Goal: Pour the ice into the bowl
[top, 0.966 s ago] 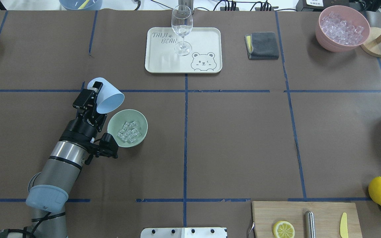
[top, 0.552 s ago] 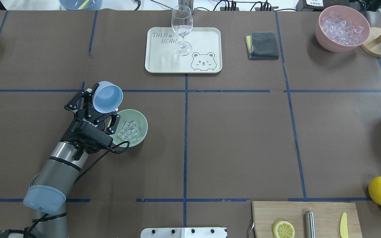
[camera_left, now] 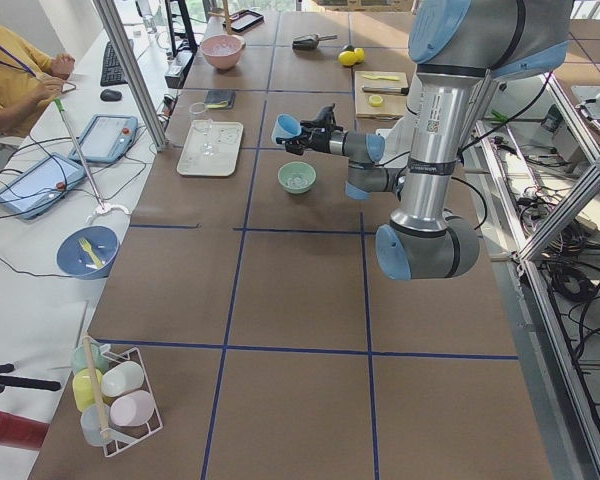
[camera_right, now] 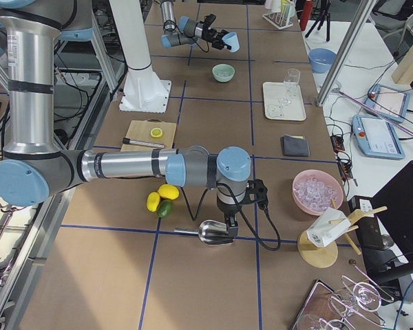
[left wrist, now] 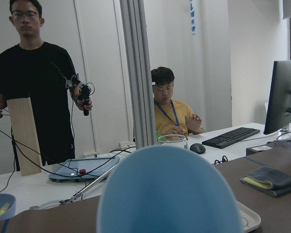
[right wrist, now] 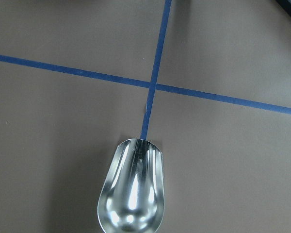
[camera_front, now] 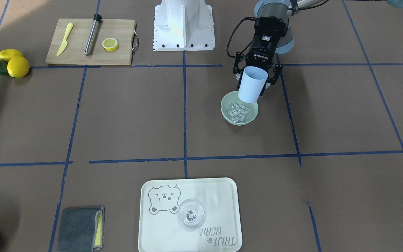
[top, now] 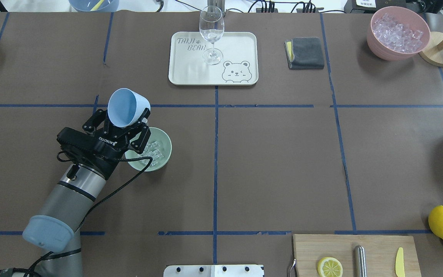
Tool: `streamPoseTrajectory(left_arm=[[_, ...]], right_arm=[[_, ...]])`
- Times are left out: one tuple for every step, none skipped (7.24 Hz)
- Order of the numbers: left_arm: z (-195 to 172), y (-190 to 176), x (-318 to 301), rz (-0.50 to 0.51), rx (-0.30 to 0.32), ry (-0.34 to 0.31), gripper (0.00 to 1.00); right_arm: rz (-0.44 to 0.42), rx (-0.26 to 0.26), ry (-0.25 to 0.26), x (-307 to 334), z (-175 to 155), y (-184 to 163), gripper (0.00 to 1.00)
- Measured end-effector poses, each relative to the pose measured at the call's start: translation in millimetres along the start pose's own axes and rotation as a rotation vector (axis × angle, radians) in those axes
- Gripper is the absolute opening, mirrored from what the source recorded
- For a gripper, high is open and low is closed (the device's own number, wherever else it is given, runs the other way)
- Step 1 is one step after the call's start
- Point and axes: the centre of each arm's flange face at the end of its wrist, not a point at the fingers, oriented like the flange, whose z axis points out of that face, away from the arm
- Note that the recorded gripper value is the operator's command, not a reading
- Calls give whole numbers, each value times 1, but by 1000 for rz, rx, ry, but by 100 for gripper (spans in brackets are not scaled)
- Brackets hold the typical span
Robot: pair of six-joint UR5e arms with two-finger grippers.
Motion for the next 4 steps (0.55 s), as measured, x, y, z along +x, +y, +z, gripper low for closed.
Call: streamPoseTrajectory(left_arm=[[2,5,-2,10,-29,-4,0],[4,12,-9,41,-69,-2,0],[2,23,-28,84,-111,-13,0],[0,31,-59,102,-156,-26,0]], right_arm=[[-2,2,0,-1,-1,0,100],[-3,3,0,-2,-2,1,100],[-4,4,1,-2,-2,1,100],[-4,4,1,-2,-2,1,100]])
